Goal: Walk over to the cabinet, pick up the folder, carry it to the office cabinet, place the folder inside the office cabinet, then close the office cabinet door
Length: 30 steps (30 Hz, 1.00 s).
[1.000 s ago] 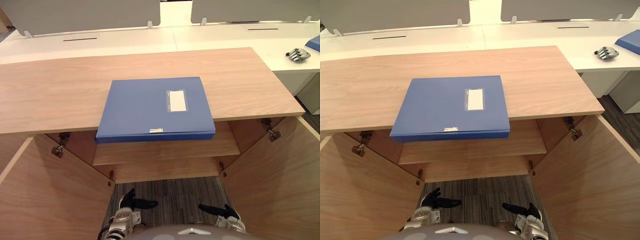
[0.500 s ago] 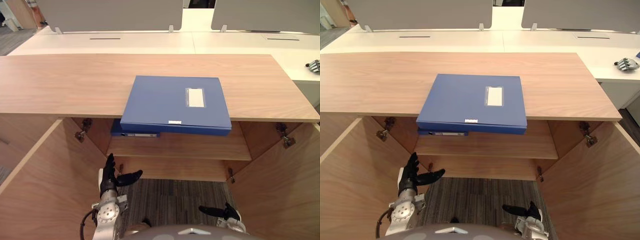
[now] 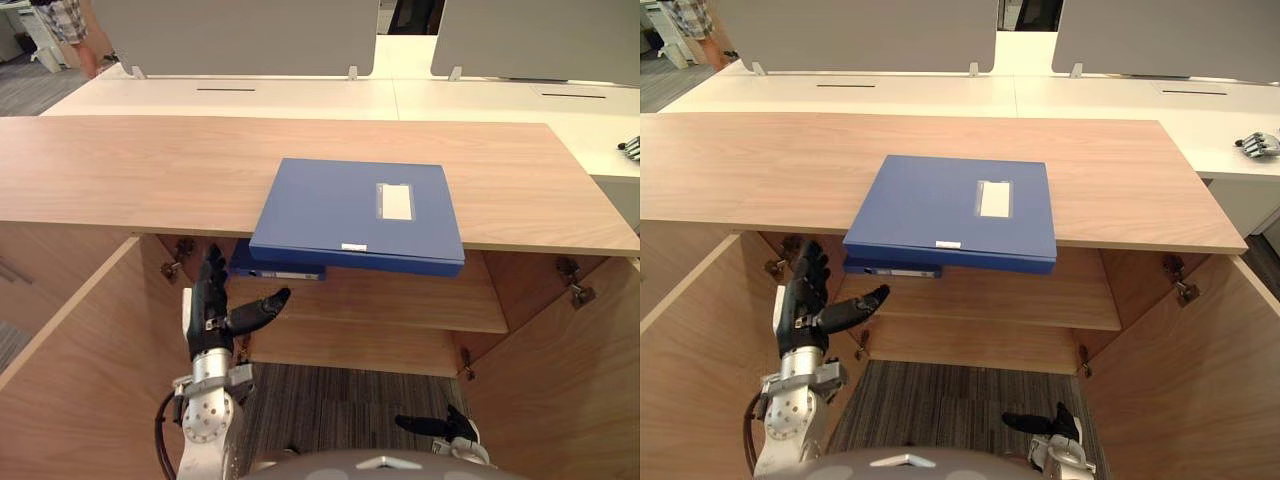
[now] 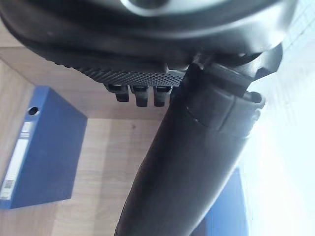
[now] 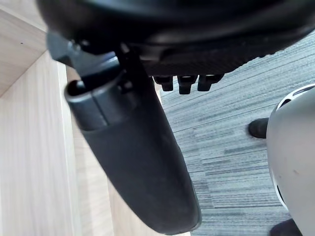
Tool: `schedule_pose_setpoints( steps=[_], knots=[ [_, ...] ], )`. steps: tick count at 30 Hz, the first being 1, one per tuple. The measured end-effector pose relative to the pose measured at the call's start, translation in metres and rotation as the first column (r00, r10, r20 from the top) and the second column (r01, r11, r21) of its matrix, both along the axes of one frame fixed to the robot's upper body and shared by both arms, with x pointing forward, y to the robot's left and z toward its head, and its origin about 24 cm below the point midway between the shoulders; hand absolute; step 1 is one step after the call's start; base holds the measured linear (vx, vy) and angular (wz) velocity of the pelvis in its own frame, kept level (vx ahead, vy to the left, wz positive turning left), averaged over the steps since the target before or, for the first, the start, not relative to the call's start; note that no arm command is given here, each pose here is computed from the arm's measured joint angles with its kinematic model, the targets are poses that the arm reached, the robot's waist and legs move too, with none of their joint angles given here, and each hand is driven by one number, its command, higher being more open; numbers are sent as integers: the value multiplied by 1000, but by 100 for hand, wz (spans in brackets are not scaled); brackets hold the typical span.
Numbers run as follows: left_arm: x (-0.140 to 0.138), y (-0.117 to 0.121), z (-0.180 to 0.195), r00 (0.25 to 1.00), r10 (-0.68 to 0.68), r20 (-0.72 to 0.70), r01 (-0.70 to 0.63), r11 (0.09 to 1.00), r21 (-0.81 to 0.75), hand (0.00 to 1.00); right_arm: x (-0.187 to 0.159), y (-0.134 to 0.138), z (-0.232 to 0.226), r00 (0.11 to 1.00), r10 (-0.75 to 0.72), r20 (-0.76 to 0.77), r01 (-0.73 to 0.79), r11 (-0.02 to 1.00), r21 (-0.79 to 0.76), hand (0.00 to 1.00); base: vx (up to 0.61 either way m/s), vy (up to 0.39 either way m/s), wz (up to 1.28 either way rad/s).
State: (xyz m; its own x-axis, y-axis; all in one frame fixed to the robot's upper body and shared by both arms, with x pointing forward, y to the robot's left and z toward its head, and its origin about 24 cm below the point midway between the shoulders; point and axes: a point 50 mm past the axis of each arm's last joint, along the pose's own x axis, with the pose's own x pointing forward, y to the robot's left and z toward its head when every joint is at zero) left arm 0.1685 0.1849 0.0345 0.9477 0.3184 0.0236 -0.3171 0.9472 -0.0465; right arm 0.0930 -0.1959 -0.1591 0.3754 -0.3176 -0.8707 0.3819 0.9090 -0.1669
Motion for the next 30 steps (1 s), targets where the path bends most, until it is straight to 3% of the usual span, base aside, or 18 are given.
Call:
schedule_pose_setpoints(
  steps=[14, 25, 30],
  knots=[
    [-6, 19, 30, 990, 90, 113, -101, 989, 104, 100, -10, -4, -5, 998, 3, -59, -3, 1000, 2, 100, -14, -20, 4],
    [-4, 25, 50, 989, 0, 150, -48, 947, 318, 100, -12, -7, -6, 997, 15, -77, -15, 1000, 8, 100, -5, -11, -2],
    [-1, 18, 52, 985, -101, 141, 44, 931, 362, 100, -14, -13, -6, 996, 19, -91, -19, 1000, -3, 100, -9, -5, -2]
  ],
)
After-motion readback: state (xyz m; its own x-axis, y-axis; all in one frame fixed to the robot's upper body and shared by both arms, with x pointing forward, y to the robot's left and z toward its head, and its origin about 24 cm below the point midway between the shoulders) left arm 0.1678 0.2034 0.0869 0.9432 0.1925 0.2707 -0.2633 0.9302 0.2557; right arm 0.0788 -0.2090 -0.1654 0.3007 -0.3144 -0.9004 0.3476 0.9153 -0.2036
